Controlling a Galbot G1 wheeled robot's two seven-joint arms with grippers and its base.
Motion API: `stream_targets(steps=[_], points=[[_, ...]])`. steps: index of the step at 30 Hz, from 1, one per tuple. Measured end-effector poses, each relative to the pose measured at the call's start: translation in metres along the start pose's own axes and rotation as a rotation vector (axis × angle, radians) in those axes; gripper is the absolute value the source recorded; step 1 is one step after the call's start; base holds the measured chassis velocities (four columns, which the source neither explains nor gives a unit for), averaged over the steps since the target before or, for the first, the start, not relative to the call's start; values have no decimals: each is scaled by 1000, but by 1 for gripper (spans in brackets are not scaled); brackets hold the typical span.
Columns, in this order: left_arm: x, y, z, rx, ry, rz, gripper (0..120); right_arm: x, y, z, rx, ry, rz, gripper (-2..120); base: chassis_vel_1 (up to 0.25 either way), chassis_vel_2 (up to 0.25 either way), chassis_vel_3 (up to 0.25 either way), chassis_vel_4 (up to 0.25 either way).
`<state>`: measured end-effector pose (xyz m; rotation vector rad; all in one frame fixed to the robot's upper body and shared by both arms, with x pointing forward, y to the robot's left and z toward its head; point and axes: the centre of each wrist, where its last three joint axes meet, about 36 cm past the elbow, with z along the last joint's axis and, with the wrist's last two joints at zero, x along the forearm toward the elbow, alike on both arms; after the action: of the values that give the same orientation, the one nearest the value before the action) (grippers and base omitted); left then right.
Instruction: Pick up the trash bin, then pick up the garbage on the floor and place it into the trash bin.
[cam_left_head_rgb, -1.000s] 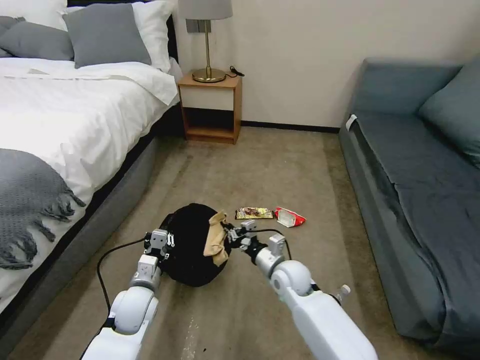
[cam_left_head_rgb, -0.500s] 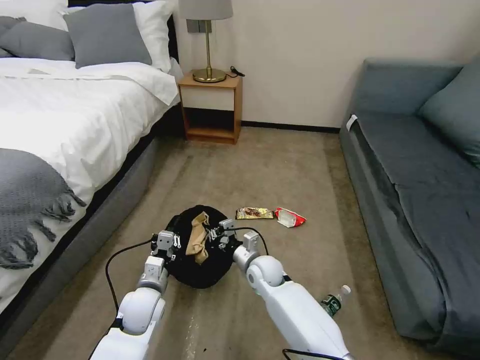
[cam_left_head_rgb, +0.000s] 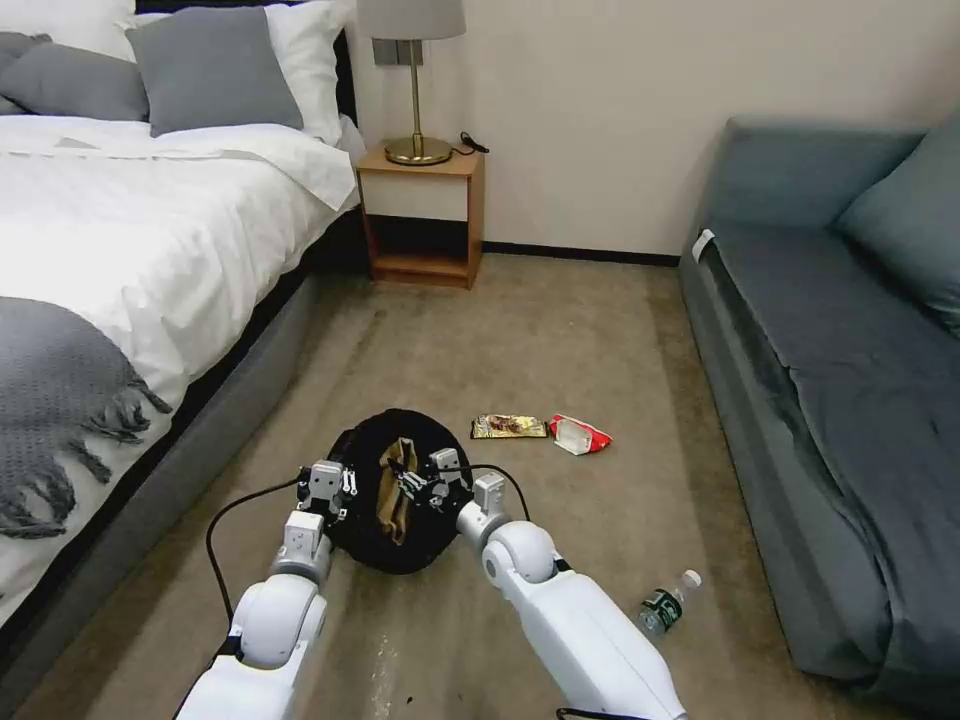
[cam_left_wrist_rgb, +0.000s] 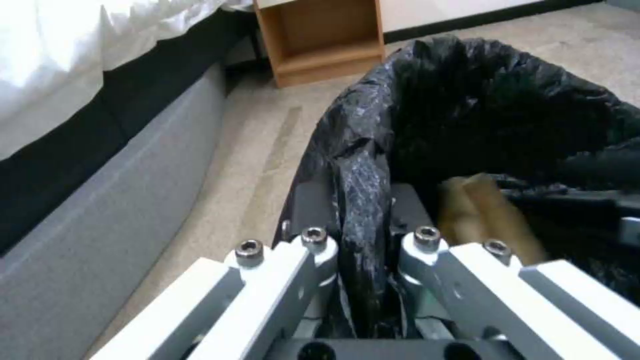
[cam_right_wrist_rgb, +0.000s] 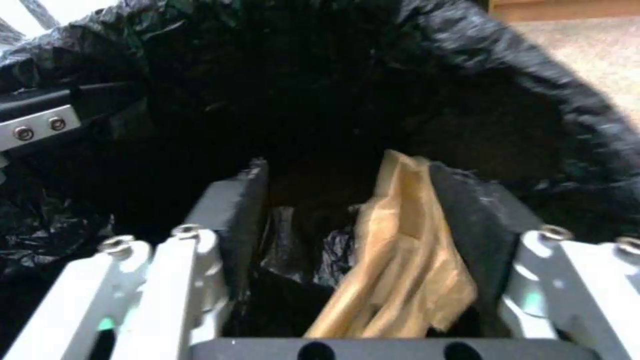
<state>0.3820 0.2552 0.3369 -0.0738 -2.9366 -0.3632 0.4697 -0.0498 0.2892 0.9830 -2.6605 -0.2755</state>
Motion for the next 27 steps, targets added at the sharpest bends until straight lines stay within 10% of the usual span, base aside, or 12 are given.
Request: stream_targets(steps=[8,27], points=[[3,5,-7,-9,-19,-5,6,25,-9,-6,24,-18,45,98,0,0,0,0],[-3,20,-16,-50,-51,-22,6,156,-96,-2,-12,83,469,100,0,0,0,0]])
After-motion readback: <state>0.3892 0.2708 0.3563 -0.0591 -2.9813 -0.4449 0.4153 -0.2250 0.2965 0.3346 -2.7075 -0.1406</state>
